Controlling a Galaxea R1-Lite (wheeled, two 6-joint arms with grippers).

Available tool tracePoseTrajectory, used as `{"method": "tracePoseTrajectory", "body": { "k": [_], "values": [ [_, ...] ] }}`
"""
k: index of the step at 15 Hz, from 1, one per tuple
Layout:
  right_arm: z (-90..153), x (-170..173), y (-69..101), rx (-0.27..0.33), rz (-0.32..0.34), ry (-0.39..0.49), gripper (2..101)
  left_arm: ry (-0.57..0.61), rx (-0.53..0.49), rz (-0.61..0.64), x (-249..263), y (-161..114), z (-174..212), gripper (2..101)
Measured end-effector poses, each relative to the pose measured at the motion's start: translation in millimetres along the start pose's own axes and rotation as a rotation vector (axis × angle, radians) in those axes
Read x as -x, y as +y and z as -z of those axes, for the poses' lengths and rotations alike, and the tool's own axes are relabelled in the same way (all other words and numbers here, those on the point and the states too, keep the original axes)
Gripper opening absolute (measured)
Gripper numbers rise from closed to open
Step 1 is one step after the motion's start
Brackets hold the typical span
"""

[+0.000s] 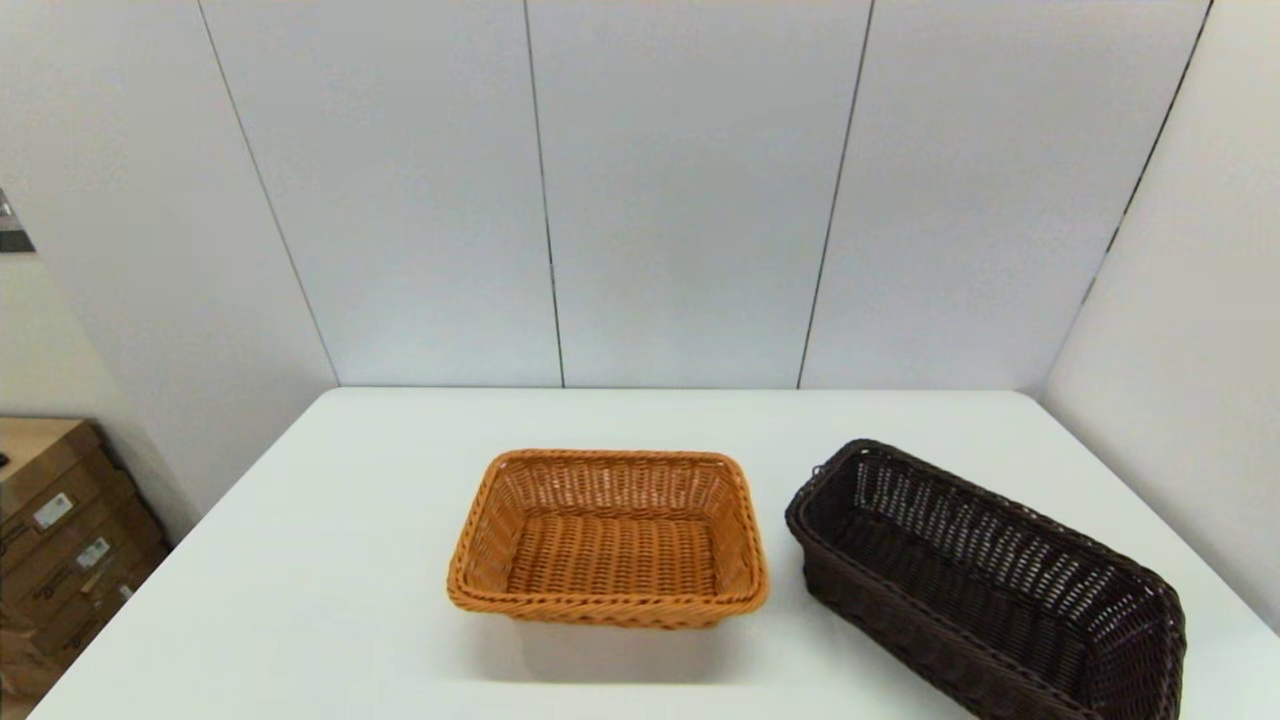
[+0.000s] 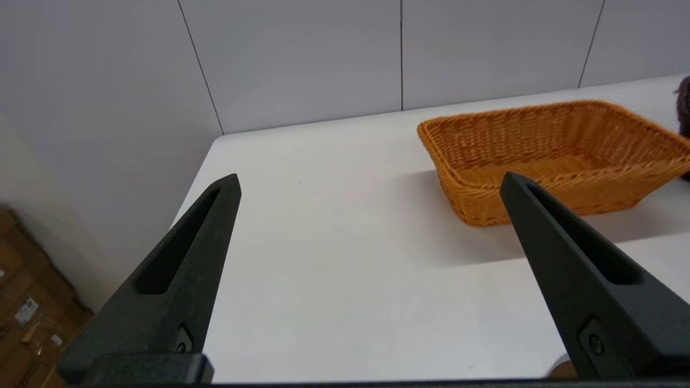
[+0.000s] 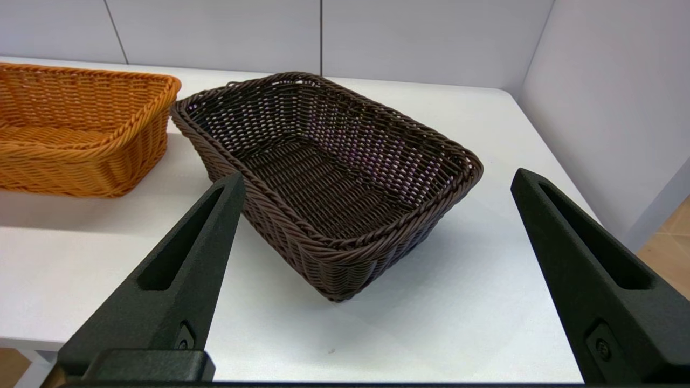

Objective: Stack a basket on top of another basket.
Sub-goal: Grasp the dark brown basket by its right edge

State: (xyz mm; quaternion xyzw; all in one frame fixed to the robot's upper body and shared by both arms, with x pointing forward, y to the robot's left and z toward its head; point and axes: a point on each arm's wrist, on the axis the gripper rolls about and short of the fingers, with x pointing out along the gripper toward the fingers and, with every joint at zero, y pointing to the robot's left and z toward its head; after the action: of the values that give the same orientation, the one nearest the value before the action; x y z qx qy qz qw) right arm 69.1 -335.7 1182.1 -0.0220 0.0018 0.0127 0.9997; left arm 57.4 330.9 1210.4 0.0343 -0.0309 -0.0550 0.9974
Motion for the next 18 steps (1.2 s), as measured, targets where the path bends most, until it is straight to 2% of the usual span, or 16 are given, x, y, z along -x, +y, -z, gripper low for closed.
{"method": "tracePoseTrajectory", "body": {
  "k": [3, 7, 13, 18],
  "values": [
    [0.0, 0.0, 0.0, 0.000, 0.000, 0.000, 98.0, 0.008, -0.003, -0.007, -6.8, -0.1, 15.4, 97.8],
    [0.0, 0.0, 0.0, 0.000, 0.000, 0.000, 98.0, -0.001, -0.028, -0.089, -9.7, 1.7, 21.4, 97.8],
    [0.0, 0.0, 0.0, 0.000, 0.000, 0.000, 98.0, 0.084, -0.043, -0.090, -9.6, 1.3, 30.6, 97.8],
    [0.0, 0.0, 0.0, 0.000, 0.000, 0.000, 98.0, 0.076, 0.036, -0.104, -9.6, 1.6, 30.1, 97.8]
  ]
}}
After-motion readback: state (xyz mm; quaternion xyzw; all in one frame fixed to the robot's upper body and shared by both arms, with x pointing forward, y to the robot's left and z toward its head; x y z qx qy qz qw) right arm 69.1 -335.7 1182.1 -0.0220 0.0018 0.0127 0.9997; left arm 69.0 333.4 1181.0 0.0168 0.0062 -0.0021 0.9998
